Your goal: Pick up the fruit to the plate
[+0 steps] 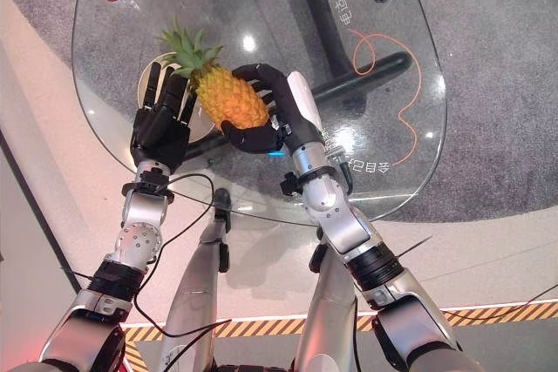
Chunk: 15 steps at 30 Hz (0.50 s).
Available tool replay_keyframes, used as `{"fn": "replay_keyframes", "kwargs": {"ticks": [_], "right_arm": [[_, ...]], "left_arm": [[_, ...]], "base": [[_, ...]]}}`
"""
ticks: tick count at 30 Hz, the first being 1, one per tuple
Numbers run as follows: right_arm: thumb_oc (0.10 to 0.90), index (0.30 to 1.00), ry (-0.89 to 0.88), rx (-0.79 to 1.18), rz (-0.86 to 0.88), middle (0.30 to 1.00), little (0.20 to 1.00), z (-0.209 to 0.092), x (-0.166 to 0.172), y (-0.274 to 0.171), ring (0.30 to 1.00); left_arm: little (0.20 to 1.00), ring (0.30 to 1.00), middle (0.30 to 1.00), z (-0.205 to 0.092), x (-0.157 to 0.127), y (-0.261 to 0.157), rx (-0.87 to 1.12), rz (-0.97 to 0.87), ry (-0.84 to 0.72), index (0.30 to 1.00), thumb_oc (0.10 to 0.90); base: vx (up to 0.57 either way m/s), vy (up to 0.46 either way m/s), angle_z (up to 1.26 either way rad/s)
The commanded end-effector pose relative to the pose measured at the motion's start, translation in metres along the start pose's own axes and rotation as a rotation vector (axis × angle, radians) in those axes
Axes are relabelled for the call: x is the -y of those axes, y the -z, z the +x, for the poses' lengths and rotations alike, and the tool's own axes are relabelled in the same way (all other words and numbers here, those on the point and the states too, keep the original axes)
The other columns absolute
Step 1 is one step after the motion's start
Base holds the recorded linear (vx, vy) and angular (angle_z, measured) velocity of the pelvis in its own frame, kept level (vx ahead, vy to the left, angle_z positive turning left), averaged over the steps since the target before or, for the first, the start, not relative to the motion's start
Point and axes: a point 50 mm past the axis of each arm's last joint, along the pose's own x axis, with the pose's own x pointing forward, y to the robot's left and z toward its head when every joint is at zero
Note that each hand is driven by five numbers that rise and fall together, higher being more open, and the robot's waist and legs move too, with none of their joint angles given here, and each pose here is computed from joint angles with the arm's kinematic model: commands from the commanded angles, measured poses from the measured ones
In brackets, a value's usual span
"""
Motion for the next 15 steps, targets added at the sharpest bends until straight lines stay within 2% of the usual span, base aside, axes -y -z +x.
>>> {"fn": "replay_keyframes", "kwargs": {"ticks": [1,15], "right_arm": [[0.100,0.300,-0.015,0.425,0.073,0.300,0.200,0.001,0.004,-0.081,0.300],[0.100,0.300,-0.113,0.428,0.066,0.300,0.200,-0.001,-0.008,-0.084,0.300]], "left_arm": [[0.900,0.900,0.900,0.007,0.058,-0.024,0.152,-0.063,0.303,0.900,0.800],[0.900,0.900,0.900,0.006,0.063,-0.026,0.169,-0.091,0.334,0.900,0.800]], "base": [[0.00,0.000,0.00],[0.00,0.000,0.00]]}}
